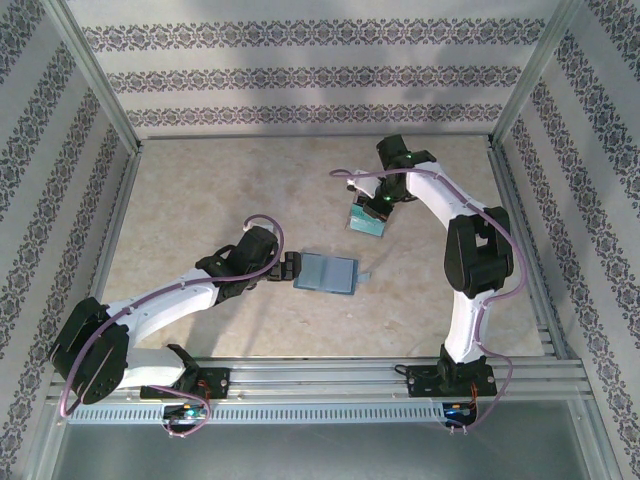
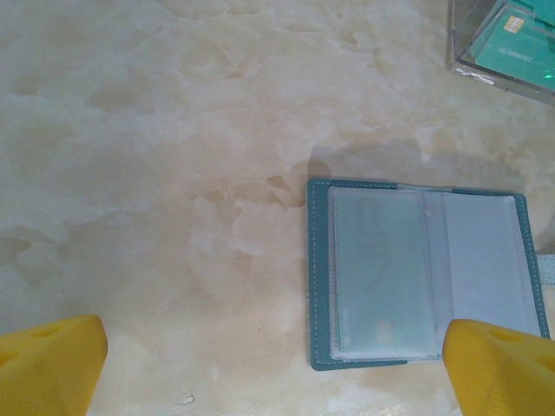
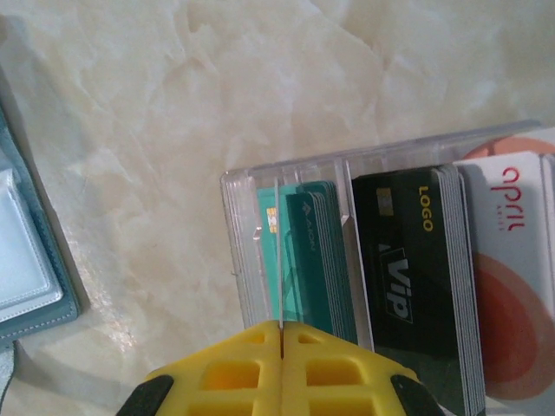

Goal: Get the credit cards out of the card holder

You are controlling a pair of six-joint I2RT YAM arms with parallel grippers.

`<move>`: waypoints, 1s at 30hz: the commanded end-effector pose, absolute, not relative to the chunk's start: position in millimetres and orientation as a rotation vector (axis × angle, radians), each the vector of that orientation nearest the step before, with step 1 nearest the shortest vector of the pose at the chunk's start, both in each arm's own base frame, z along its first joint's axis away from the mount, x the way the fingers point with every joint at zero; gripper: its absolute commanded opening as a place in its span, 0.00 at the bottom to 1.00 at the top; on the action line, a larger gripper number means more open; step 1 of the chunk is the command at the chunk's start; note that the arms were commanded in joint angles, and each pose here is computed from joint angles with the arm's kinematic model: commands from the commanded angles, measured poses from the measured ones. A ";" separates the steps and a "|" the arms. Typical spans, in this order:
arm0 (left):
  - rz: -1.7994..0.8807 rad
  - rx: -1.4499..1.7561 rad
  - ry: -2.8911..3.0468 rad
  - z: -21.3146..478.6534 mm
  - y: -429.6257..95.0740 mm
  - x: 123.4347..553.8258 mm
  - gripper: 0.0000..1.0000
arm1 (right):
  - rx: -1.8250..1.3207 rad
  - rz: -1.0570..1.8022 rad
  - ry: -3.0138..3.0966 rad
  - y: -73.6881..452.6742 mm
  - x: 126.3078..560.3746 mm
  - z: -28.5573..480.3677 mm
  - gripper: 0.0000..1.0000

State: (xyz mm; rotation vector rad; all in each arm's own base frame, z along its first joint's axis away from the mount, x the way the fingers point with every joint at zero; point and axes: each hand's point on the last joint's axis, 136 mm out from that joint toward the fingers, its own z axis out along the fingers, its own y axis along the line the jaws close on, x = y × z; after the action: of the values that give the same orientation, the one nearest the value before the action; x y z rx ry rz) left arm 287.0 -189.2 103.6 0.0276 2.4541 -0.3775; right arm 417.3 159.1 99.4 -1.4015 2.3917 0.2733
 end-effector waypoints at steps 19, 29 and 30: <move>-0.351 0.001 2.444 113.8 -179.5 292.2 0.99 | -1.249 0.211 2.467 146.7 428.1 96.1 0.34; -0.361 -0.026 2.424 112.6 -179.7 300.1 0.99 | -0.907 0.011 2.521 152.2 423.9 131.8 0.44; -0.359 -0.026 2.426 111.4 -179.9 301.1 0.99 | -0.848 -0.012 2.536 152.6 420.9 134.1 0.45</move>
State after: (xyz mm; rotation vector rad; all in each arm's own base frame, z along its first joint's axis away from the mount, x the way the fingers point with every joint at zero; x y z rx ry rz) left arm 289.8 -184.0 103.0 0.0069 2.4560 -0.3680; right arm 422.1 154.5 111.8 -1.0562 2.5211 0.0924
